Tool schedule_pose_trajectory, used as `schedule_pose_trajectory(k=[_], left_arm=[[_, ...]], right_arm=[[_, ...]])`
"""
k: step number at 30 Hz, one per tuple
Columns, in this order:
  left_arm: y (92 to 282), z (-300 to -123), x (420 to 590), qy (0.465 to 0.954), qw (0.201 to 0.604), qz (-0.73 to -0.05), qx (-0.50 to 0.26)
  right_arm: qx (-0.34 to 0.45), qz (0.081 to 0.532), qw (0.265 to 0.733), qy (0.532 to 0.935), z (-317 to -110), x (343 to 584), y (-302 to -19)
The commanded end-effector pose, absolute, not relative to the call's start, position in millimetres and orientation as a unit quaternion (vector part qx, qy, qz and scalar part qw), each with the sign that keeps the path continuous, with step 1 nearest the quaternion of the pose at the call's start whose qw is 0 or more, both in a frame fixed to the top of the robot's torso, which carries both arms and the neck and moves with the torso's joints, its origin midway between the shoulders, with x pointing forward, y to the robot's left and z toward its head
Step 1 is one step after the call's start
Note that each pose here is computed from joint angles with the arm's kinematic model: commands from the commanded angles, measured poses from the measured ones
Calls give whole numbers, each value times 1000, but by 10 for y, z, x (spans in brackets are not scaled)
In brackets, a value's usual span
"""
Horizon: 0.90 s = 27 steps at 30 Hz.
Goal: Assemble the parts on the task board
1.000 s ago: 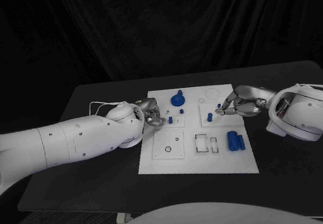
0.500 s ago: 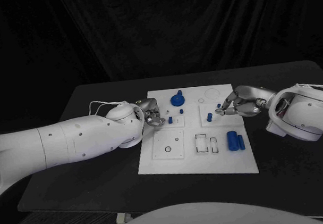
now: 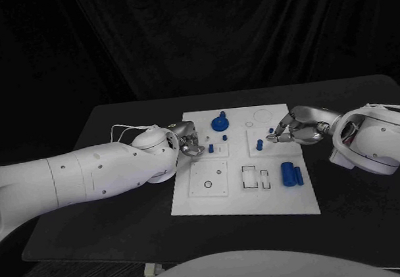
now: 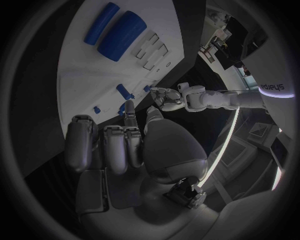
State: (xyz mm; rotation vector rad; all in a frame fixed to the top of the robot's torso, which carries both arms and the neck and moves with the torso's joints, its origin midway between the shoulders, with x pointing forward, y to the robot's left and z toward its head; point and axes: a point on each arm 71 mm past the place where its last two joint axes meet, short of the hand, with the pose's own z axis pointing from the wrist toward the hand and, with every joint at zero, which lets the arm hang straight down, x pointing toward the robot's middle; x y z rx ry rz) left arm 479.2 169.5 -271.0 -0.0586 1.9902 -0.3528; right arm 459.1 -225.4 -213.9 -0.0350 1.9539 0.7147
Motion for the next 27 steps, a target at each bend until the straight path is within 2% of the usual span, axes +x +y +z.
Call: schedule_pose_trajectory(k=[1,27], left_arm=[[1707,-2811,4748,848,514,-130,-15],[1698,-2823,4743,852,509,-121,-8]], right_arm=[[-12,293,507,810,-2148,4587,-2258],[-11,293,506,811,-2166,4580,-2265]])
